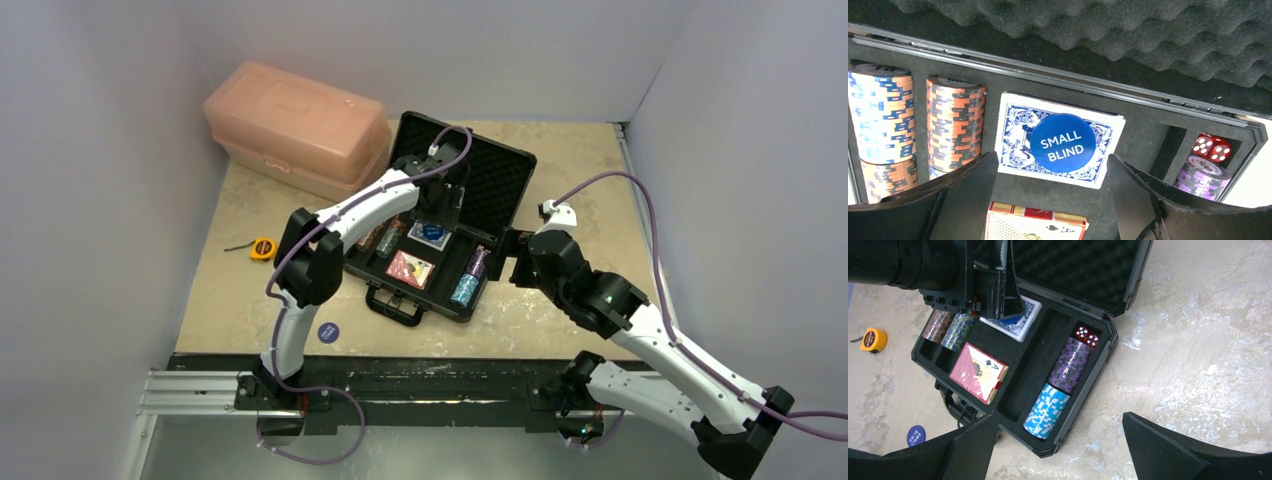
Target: Pack up texas hold em set
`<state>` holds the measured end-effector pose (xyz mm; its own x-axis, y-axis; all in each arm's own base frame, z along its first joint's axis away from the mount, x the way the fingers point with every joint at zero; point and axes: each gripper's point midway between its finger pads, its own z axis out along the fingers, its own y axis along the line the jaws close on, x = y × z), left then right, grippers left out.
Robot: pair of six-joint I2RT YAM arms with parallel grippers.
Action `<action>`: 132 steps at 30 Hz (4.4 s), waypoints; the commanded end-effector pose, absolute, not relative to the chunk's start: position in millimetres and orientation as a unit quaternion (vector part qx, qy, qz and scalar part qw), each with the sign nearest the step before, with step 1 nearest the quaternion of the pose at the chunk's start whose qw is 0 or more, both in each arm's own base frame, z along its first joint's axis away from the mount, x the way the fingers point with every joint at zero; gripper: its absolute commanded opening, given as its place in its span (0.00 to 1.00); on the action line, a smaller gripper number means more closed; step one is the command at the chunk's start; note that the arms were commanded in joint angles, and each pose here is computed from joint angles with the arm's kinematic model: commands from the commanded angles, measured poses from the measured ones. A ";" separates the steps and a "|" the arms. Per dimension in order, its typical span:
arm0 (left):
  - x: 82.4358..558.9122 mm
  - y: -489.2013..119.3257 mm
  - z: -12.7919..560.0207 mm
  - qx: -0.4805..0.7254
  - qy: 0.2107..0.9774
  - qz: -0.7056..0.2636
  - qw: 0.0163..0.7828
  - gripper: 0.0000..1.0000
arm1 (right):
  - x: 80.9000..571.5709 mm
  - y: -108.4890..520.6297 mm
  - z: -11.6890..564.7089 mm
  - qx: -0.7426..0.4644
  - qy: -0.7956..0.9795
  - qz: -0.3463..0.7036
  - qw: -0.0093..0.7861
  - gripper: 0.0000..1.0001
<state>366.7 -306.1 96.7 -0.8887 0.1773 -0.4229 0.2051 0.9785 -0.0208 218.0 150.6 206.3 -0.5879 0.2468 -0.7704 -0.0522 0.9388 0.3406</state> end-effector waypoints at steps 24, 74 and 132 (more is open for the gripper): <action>291.3 -175.4 193.0 0.024 0.944 -0.002 0.328 0.93 | 222.3 161.9 207.6 0.053 0.873 0.185 0.448 0.99; 142.3 -73.3 66.4 -0.300 0.927 -0.011 0.225 0.93 | 228.1 182.0 189.3 0.047 0.882 0.200 0.423 0.99; 194.0 -165.2 11.4 -0.230 0.958 -0.072 0.152 0.71 | 235.4 182.7 185.1 0.026 0.887 0.177 0.426 0.99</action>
